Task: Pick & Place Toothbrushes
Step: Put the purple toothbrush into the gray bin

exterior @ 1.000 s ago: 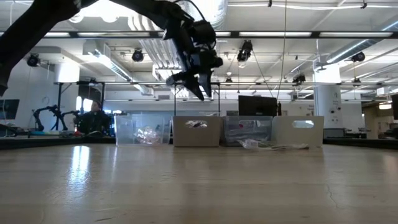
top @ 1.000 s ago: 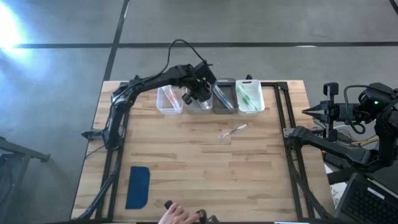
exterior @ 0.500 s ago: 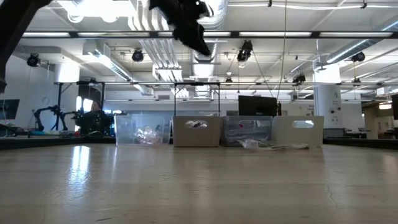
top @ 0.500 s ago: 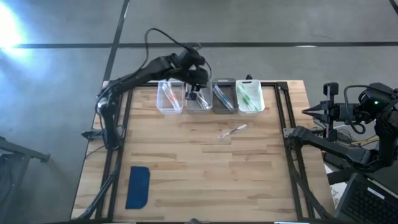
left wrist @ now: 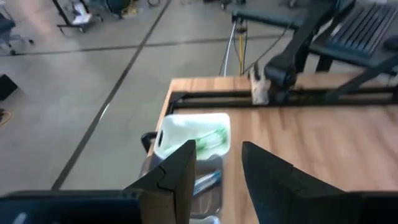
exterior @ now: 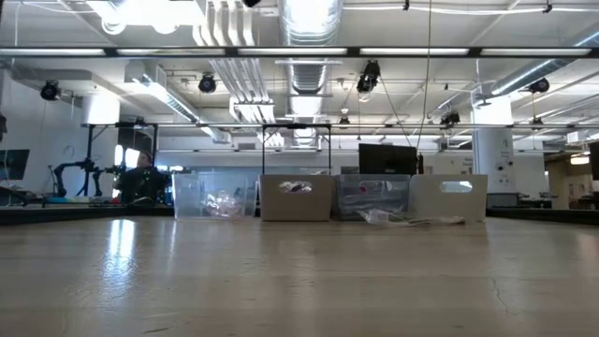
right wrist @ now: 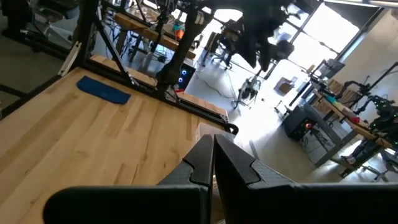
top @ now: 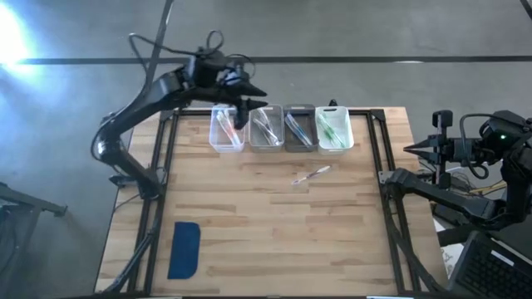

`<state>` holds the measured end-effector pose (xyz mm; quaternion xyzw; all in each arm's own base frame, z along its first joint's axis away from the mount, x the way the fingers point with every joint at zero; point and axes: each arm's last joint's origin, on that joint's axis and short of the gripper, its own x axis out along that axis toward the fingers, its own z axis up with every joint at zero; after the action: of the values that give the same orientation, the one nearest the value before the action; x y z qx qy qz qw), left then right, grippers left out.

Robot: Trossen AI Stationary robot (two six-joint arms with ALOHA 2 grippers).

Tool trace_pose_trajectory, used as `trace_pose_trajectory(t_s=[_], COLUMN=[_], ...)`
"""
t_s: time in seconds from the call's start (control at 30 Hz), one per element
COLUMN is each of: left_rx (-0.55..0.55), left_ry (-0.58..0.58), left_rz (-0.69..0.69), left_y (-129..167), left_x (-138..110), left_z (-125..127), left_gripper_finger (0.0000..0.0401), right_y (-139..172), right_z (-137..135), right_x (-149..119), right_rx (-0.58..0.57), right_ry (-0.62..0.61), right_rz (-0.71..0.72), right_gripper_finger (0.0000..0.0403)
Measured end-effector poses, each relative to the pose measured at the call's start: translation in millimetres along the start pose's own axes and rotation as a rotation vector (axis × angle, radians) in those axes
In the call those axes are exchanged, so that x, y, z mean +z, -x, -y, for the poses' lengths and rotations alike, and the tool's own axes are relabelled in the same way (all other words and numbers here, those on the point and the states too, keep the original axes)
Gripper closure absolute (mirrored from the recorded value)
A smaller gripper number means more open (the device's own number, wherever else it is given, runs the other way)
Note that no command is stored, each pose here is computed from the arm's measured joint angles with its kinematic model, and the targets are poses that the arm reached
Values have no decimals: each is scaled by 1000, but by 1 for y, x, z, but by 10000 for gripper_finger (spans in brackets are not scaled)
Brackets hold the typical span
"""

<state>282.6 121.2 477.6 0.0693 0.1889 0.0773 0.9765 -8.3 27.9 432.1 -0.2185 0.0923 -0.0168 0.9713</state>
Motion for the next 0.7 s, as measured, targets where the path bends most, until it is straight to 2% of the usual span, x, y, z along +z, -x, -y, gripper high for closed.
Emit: trace_pose_trajectory(t_s=[0.2, 0.33, 0.5, 0.7], left_rx=[63, 120, 138, 159], left_ry=[39, 45, 87, 132], left_rz=[85, 181, 314, 426], left_y=[35, 58, 78, 98], left_x=[4, 0, -13, -42], left_z=[22, 35, 44, 52], left_gripper_finger=[266, 266, 266, 266], right_y=[-2, -9, -22, -38], right_z=[3, 10, 28, 48], right_x=[1, 4, 16, 27], right_rx=[0, -7, -40, -53], right_ry=[2, -150, -340, -444], right_rz=[3, 15, 109, 193], right_gripper_finger=[394, 394, 394, 394])
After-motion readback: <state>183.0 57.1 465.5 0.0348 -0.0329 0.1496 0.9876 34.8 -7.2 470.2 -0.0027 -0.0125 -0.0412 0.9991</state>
